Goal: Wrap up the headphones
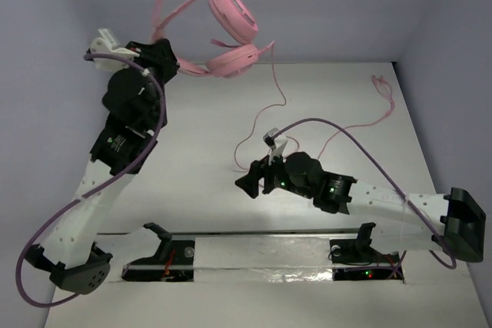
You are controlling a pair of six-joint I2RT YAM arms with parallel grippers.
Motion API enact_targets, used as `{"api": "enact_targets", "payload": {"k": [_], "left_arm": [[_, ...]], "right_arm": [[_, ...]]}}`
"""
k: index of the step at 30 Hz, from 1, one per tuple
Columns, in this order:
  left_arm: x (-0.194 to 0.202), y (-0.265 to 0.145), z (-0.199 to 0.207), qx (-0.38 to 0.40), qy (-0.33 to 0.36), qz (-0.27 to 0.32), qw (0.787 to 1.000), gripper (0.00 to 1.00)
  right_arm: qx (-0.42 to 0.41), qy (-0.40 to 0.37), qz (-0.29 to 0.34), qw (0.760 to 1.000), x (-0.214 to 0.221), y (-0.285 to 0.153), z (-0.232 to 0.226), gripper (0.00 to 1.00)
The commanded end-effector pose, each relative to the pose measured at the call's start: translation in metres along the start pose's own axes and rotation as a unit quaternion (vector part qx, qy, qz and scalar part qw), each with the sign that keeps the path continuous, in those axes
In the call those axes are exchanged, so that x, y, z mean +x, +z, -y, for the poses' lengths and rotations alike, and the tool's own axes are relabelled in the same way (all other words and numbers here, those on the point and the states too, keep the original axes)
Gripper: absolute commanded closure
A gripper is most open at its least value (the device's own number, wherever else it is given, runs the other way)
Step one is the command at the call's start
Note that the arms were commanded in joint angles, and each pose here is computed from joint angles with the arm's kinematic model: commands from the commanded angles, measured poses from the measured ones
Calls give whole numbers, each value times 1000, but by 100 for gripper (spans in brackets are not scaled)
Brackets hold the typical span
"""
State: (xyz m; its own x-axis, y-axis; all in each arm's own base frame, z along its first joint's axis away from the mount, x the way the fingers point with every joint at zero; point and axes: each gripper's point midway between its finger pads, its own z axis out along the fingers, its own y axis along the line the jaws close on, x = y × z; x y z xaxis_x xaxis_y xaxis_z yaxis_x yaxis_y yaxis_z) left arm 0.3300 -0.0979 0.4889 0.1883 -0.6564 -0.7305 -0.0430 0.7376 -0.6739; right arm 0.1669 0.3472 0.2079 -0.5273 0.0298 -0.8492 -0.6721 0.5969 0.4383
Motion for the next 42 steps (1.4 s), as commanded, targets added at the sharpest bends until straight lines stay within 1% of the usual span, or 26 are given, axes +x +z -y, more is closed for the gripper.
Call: {"api": "enact_targets", "payload": {"k": [1, 2, 4, 5, 6, 8, 12, 13, 14, 15, 17, 18, 20, 22, 23, 26, 28, 31, 37, 40, 41, 42], "left_arm": [[-55, -17, 35, 60, -55, 34, 996, 100], [-71, -22, 43, 70, -66, 43, 994, 100], [-77, -23, 48, 74, -61, 41, 995, 100], [-89, -27, 54, 81, -69, 48, 993, 100], [-90, -26, 56, 82, -67, 48, 993, 100], [-94, -29, 59, 89, -70, 48, 992, 100], [-96, -32, 62, 100, -81, 45, 991, 100], [-94, -33, 64, 106, -85, 43, 990, 100], [-93, -34, 64, 109, -87, 41, 989, 100], [-95, -36, 65, 114, -94, 41, 988, 100], [-97, -37, 67, 116, -96, 41, 988, 100], [-97, -37, 67, 115, -94, 41, 988, 100], [-98, -37, 66, 114, -93, 41, 988, 100], [-100, -38, 68, 118, -95, 42, 988, 100], [-101, -39, 69, 120, -96, 43, 987, 100], [-107, -42, 71, 126, -99, 44, 986, 100], [-111, -45, 72, 130, -101, 47, 985, 100], [-117, -48, 75, 136, -103, 51, 984, 100], [-116, -51, 82, 155, -116, 41, 980, 100], [-121, -55, 82, 158, -122, 43, 979, 100], [-123, -57, 83, 160, -125, 44, 978, 100], [-126, -59, 83, 162, -126, 46, 978, 100]], "right_arm": [[-41, 7, 89, 995, -48, 18, -17, 23], [-21, 8, 88, 996, -48, 28, -3, 22], [-17, 20, 113, 993, -61, 30, 6, 20], [-17, 25, 120, 992, -65, 30, 11, 20], [-4, 32, 132, 991, -72, 29, 25, 21], [12, 37, 132, 990, -72, 28, 34, 23], [15, 35, 137, 990, -68, 27, 39, 24], [19, 32, 129, 991, -61, 36, 42, 24], [13, 30, 124, 992, -58, 41, 41, 24], [-2, 28, 137, 990, -64, 45, 35, 24], [-21, 24, 142, 989, -62, 52, 31, 24], [-35, 19, 157, 987, -70, 53, 25, 25], [-41, 5, 157, 987, -74, 62, 22, 25], [-29, -14, 135, 990, -66, 75, 27, 25], [1, -12, 132, 991, -62, 85, 39, 26], [28, 11, 155, 987, -69, 85, 55, 28], [35, 21, 156, 987, -64, 85, 60, 31], [29, 28, 141, 989, -51, 84, 61, 33], [40, 11, 146, 988, -54, 96, 69, 31], [52, 4, 163, 985, -66, 104, 72, 32], [61, 6, 166, 984, -67, 108, 80, 33], [51, 8, 176, 983, -71, 108, 76, 34]]}}
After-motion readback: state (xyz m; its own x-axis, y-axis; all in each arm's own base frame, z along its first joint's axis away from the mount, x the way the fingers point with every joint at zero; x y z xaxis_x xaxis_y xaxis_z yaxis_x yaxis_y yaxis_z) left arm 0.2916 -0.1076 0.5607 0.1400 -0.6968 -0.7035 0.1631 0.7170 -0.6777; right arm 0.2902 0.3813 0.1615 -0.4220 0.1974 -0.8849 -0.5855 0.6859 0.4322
